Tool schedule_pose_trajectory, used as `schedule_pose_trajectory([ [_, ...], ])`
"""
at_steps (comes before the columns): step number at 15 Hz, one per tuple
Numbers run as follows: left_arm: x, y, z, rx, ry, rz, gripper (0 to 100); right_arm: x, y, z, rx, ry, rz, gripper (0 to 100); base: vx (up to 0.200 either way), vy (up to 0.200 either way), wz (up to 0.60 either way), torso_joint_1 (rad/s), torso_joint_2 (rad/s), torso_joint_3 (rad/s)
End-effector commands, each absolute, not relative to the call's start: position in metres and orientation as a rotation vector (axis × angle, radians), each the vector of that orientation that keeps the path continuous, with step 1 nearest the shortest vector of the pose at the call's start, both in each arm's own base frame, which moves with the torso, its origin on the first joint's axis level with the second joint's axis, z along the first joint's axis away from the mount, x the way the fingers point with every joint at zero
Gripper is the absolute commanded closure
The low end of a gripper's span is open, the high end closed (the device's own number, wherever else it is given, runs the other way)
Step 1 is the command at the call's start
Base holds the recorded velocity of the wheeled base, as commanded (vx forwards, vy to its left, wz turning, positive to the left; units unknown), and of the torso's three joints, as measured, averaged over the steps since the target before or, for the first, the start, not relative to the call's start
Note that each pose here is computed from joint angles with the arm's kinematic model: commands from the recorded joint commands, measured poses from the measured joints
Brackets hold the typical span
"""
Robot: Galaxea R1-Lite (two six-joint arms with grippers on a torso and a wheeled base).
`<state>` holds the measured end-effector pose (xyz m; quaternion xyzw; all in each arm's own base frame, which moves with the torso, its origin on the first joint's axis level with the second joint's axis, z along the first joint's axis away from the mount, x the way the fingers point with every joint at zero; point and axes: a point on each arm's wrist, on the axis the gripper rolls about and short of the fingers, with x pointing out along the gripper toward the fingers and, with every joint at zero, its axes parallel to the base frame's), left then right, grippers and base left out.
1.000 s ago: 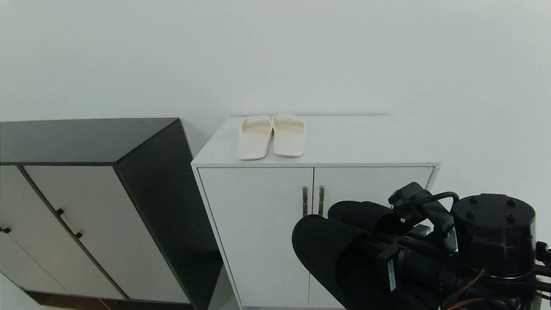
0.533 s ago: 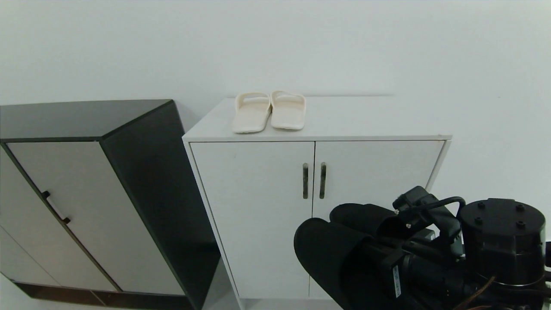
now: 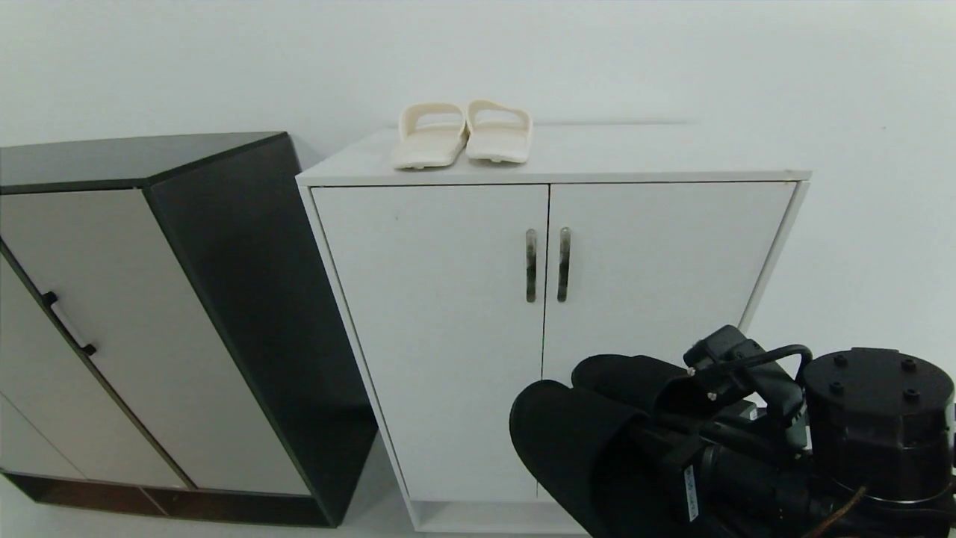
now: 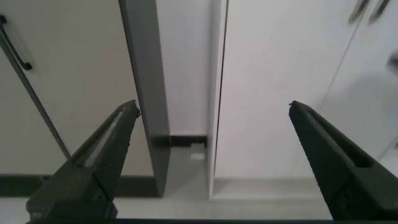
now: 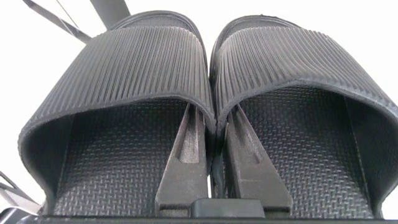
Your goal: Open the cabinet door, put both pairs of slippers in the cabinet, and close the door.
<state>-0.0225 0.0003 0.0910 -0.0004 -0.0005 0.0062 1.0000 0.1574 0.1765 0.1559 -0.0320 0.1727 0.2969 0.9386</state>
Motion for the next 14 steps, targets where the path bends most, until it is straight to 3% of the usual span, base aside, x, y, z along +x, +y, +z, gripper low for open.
schedule_pose_trajectory([
  [1,-0.007,0.0,0.159,-0.089,-0.005,-0.025,0,0.155,0.174,0.156,-0.065,0.35,0.606,100,0.0,0.0,0.0,-0.076,0.45,0.349],
  [3,0.025,-0.004,0.186,-0.091,0.061,-0.16,0,0.156,0.174,0.157,-0.064,0.349,0.609,100,0.0,0.0,0.0,-0.063,0.44,0.376],
  [7,0.094,-0.018,0.198,-0.097,0.118,-0.495,0,0.158,0.177,0.153,-0.072,0.362,0.609,100,0.0,0.0,0.0,-0.022,0.33,0.309],
  [8,0.115,-0.033,0.206,-0.088,0.107,-0.602,0,0.158,0.178,0.156,-0.067,0.351,0.611,100,0.0,0.0,0.0,0.002,0.08,0.085],
  [14,0.183,-0.097,0.223,-0.062,0.12,-0.823,0,0.159,0.178,0.158,-0.075,0.34,0.608,100,0.0,0.0,0.0,0.0,0.01,0.006],
])
